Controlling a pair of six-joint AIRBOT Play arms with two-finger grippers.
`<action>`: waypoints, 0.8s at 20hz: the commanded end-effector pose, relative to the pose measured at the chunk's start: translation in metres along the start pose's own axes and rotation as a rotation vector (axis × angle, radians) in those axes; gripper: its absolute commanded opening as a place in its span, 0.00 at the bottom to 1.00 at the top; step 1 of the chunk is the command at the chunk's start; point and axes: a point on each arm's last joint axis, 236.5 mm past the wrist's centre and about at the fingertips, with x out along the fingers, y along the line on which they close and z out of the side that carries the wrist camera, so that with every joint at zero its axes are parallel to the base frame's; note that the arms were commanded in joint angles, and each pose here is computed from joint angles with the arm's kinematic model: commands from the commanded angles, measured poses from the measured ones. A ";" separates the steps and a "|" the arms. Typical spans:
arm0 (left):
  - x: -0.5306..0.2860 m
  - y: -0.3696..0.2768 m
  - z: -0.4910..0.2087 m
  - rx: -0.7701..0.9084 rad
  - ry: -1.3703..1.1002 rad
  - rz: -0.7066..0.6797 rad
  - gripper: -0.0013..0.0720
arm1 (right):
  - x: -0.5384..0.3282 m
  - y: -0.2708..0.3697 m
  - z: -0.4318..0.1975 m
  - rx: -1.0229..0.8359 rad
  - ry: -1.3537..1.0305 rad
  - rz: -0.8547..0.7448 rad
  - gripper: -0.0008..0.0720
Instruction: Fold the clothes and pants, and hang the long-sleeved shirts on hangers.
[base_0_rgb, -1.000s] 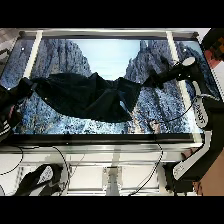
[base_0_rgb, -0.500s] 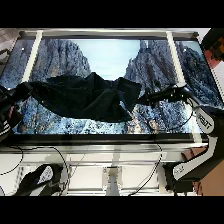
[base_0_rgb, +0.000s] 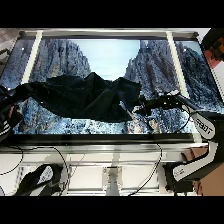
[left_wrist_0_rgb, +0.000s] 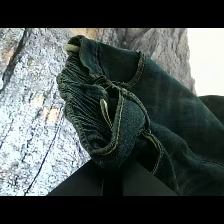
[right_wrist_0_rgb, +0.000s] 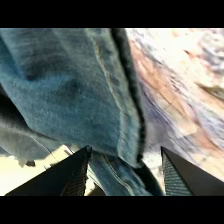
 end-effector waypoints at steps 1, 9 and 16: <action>0.000 0.000 0.001 0.006 -0.002 0.001 0.04 | 0.019 0.004 0.005 0.014 -0.062 -0.036 0.69; 0.002 -0.003 0.000 -0.020 0.000 -0.017 0.04 | -0.015 0.069 0.024 -0.114 -0.150 0.039 0.02; 0.057 -0.066 0.015 -0.047 0.054 -0.194 0.03 | -0.207 0.118 0.134 -0.091 -0.593 0.151 0.02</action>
